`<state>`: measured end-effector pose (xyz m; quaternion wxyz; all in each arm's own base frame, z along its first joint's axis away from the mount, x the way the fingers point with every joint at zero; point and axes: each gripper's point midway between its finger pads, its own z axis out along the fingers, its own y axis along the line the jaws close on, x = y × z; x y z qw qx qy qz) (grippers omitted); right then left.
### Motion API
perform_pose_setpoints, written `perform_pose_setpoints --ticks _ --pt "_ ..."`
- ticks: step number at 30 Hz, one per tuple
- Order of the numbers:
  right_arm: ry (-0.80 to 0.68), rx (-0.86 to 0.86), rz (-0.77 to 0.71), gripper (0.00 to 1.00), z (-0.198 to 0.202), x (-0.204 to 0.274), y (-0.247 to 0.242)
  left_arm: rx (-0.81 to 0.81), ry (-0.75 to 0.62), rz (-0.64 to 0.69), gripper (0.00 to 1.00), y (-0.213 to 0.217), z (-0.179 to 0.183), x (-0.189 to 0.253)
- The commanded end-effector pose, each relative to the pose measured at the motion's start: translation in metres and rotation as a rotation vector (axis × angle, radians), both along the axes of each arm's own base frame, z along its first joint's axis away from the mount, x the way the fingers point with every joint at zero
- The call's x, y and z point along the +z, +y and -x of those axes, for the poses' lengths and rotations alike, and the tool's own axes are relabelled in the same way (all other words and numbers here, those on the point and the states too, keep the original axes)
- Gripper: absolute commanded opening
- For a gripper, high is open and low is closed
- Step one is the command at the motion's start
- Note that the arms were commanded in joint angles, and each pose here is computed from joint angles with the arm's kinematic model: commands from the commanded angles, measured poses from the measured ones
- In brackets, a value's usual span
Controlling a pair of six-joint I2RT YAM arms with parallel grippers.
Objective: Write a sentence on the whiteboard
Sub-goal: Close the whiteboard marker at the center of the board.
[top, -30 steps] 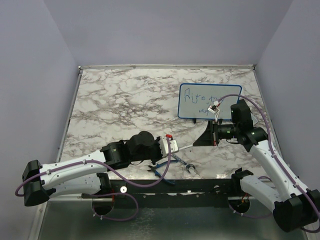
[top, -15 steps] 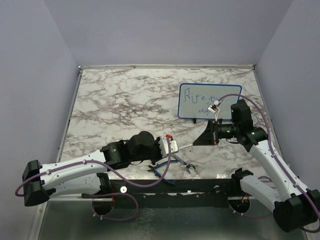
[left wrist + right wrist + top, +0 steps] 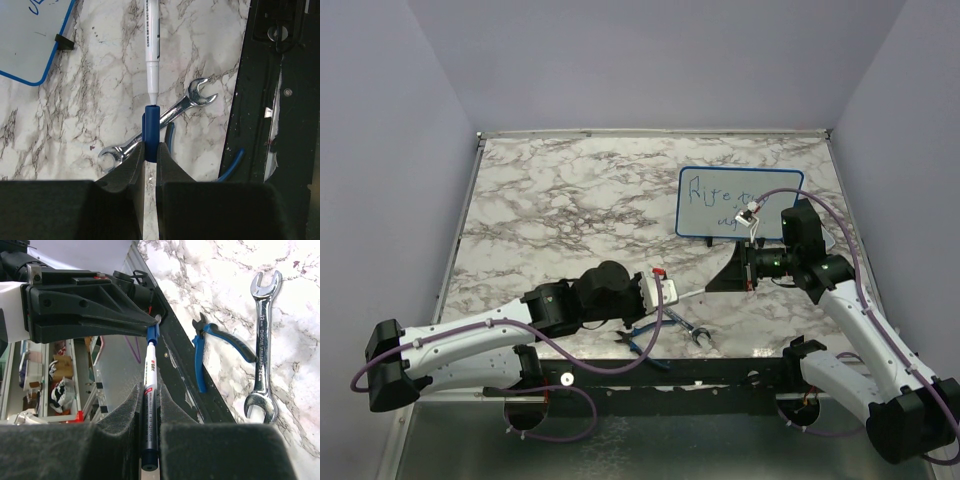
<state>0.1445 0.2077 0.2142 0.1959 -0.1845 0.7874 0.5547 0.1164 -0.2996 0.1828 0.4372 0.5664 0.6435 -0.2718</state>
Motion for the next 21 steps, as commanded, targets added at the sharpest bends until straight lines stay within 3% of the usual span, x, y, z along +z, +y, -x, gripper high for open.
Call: perform_pose_setpoints --ticks 1,21 --pt "0.005 0.025 -0.036 0.01 0.003 0.003 0.002 -0.035 -0.018 0.032 0.00 -0.009 0.002 0.017" --pt "0.035 0.051 -0.064 0.01 0.005 -0.002 0.005 -0.066 -0.033 0.098 0.00 -0.023 0.003 0.034"
